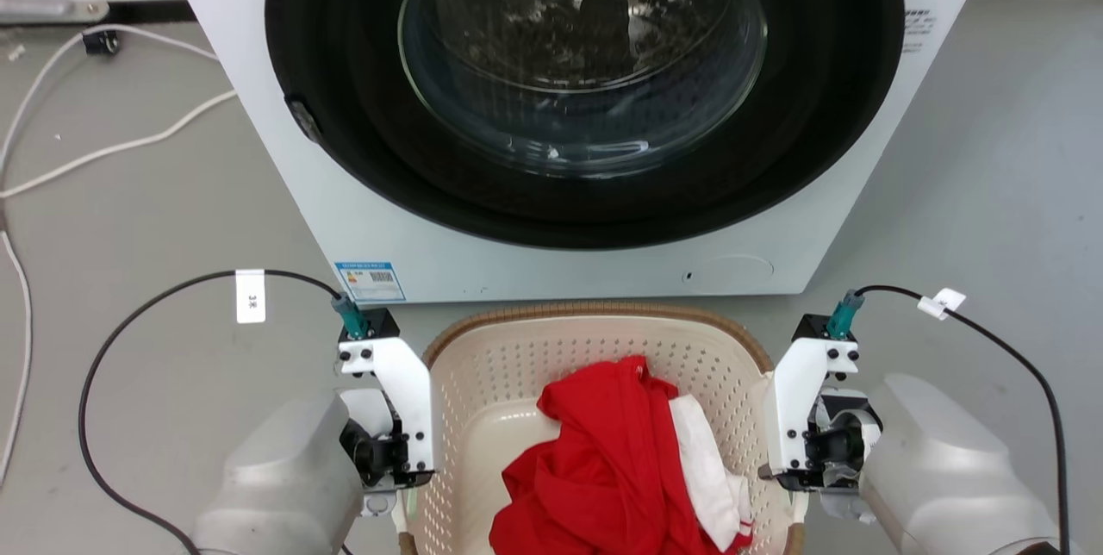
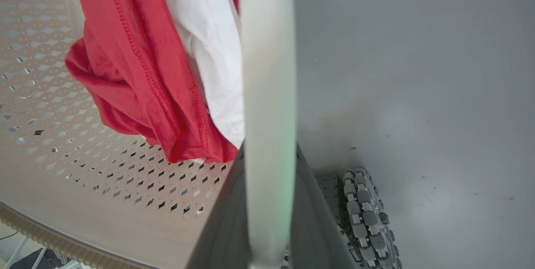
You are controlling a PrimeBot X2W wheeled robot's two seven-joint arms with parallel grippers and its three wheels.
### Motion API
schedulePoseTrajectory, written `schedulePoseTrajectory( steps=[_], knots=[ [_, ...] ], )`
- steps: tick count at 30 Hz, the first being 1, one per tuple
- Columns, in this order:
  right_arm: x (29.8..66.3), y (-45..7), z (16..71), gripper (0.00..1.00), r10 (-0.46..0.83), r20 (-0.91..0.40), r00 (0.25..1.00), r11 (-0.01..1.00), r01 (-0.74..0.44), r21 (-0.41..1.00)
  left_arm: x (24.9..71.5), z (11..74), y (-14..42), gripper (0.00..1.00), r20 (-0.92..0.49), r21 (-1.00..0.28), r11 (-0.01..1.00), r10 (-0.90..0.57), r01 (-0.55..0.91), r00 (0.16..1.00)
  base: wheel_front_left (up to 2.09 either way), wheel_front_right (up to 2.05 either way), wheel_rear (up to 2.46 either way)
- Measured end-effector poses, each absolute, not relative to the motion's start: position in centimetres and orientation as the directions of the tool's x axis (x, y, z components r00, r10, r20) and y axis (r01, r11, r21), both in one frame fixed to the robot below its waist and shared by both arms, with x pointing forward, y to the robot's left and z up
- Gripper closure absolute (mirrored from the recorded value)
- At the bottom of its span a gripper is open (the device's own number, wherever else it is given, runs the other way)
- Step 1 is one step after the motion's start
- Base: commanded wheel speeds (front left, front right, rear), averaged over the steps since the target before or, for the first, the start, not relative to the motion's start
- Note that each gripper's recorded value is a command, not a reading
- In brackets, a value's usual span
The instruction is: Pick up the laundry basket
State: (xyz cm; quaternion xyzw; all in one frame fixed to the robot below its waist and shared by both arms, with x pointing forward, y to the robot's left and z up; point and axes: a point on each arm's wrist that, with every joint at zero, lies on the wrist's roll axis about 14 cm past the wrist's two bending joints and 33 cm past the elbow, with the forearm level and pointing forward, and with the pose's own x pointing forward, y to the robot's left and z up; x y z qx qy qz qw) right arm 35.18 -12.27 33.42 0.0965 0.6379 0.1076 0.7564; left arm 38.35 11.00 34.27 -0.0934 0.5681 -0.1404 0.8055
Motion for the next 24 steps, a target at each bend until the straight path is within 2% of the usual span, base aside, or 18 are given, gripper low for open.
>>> schedulePoseTrajectory(
  steps=[12,24],
  knots=[
    [32.9,-12.8,34.1,1.0,0.289,-0.949,0.125,0.957,-0.018,0.289,36.0,34.5,10.4,1.0,-0.894,-0.323,0.939,-0.345,0.121,0.285,0.0,0.0,0.0],
    [32.1,-12.8,34.3,1.0,0.281,-0.952,0.122,0.96,-0.027,0.279,35.0,34.7,10.3,1.0,-0.888,-0.327,0.937,-0.35,0.125,0.299,0.0,0.0,0.0]
  ],
)
